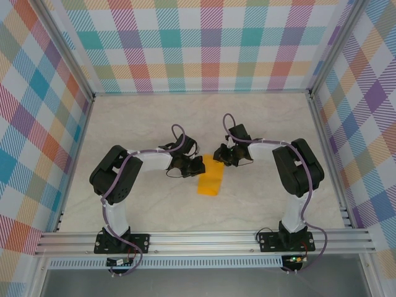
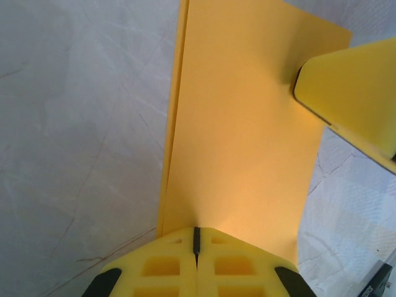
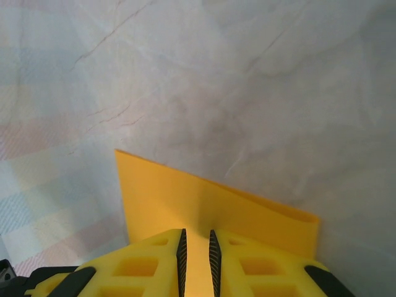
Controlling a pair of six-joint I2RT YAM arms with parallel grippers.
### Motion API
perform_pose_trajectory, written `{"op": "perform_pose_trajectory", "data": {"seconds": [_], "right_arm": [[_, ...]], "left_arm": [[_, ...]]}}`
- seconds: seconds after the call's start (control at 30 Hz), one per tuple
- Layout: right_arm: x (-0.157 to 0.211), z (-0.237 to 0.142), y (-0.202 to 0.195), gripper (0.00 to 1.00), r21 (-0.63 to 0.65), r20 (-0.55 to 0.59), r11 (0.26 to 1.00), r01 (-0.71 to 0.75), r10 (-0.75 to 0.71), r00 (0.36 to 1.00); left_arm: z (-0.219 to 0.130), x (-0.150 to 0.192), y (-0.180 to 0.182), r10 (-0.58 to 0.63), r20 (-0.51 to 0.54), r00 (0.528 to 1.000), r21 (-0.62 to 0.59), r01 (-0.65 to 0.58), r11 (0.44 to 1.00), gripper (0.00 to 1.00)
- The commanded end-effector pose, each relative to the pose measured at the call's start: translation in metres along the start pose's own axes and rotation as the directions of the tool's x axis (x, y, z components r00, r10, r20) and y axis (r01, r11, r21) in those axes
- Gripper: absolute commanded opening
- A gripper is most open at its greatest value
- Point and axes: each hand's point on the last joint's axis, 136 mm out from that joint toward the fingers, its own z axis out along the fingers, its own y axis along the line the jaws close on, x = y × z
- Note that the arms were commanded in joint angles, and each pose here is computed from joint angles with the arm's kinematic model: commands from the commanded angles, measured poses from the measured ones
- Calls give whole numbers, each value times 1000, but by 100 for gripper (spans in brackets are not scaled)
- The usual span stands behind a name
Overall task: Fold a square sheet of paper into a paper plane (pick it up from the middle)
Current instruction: Fold the square sheet of paper in half at the center of the table.
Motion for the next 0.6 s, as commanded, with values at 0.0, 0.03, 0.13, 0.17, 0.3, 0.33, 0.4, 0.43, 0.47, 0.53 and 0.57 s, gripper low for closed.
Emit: {"op": "perform_pose_trajectory", "data": {"seconds": [0.0, 0.03, 0.13, 0.17, 0.3, 0.33, 0.4, 0.43, 0.47, 0.53, 0.57], "right_arm": [[-15, -3, -24, 21, 62, 33, 998, 1, -3, 999], [-19, -4, -28, 21, 71, 44, 997, -5, 2, 999], [-33, -10, -36, 21, 73, 67, 997, -28, 23, 997], [-38, -13, -36, 21, 75, 81, 997, -31, 25, 996], [-49, -35, -20, 21, 64, 137, 998, -10, 1, 991], [-48, -44, -13, 21, 46, 153, 999, -4, -3, 988], [-38, -58, -4, 21, 11, 160, 1000, -1, -1, 987], [-28, -62, -2, 21, -2, 148, 1000, -6, 7, 989], [-16, -64, 0, 21, -13, 129, 1000, -14, 16, 992], [8, -65, 3, 21, -36, 89, 999, -27, 30, 996], [24, -63, 3, 21, -47, 58, 998, -38, 41, 998]], "left_arm": [[7, 52, 97, -149, -99, 984, -348, 106, 931, 0], [7, 53, 98, -148, -102, 984, -349, 104, 931, 0], [7, 53, 99, -147, -102, 984, -351, 102, 931, 0], [7, 53, 99, -146, -100, 984, -351, 102, 931, 0], [7, 53, 99, -147, -101, 984, -350, 103, 931, 0], [7, 54, 99, -146, -101, 984, -350, 102, 931, 0], [8, 53, 99, -142, -99, 985, -346, 100, 933, 0], [9, 52, 99, -140, -98, 985, -344, 98, 934, 0], [9, 51, 98, -137, -97, 986, -341, 96, 935, 0], [10, 50, 96, -133, -94, 987, -335, 95, 937, 0], [10, 50, 96, -131, -94, 987, -333, 93, 938, 0]]}}
